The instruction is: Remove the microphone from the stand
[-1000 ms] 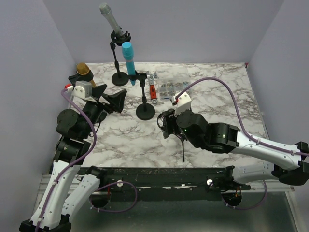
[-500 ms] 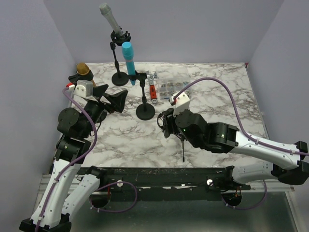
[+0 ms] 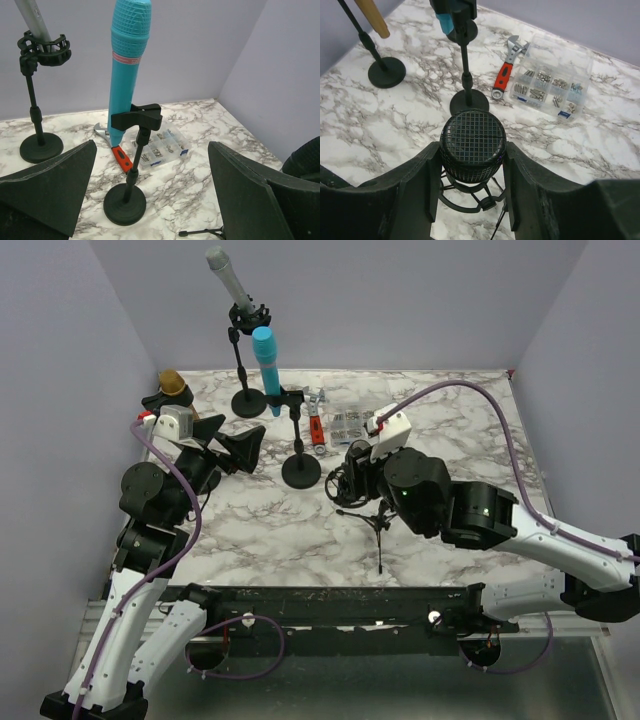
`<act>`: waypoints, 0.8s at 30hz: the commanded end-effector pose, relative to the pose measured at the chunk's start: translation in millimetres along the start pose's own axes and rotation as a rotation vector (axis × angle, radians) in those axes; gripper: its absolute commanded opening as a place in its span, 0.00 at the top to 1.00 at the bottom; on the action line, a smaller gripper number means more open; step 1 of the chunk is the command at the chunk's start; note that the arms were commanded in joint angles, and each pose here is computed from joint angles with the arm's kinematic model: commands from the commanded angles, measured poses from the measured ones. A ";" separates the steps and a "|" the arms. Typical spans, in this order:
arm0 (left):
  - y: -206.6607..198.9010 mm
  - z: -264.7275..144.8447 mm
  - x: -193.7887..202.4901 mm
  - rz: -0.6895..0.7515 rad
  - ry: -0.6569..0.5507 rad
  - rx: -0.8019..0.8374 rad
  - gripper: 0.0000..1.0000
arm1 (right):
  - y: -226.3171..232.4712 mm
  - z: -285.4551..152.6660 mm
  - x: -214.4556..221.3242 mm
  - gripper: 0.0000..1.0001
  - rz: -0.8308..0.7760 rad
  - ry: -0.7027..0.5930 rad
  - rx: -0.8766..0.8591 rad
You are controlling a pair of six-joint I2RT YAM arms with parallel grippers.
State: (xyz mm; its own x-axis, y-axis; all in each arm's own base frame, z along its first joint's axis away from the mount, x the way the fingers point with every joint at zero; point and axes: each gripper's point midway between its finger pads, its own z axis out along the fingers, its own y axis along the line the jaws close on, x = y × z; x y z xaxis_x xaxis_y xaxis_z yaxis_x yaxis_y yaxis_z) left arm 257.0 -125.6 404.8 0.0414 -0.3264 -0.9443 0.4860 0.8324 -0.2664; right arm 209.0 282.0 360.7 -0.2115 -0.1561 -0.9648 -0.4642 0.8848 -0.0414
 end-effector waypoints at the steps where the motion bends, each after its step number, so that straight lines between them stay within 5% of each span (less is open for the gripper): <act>1: -6.8 -0.2 -1.2 -0.013 0.009 0.028 0.04 | -16.7 -14.7 -33.3 0.87 0.011 -0.064 0.043; 18: -7.7 -1.0 -1.5 -0.036 0.011 0.023 0.06 | -65.9 -81.2 -111.9 0.97 0.156 -0.266 0.004; 24: -7.5 -1.7 -1.5 -0.036 0.010 0.020 0.06 | -110.7 -95.1 -123.2 0.99 0.207 -0.326 0.203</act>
State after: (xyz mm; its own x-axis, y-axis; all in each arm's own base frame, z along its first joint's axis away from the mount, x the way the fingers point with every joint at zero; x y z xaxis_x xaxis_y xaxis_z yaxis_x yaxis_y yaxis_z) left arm 255.1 -130.5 404.1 0.0213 -0.3417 -0.9396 0.5031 0.8158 -0.2853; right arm 194.5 193.9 490.8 -0.0442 0.1134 -0.9926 -0.4113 0.9034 0.1215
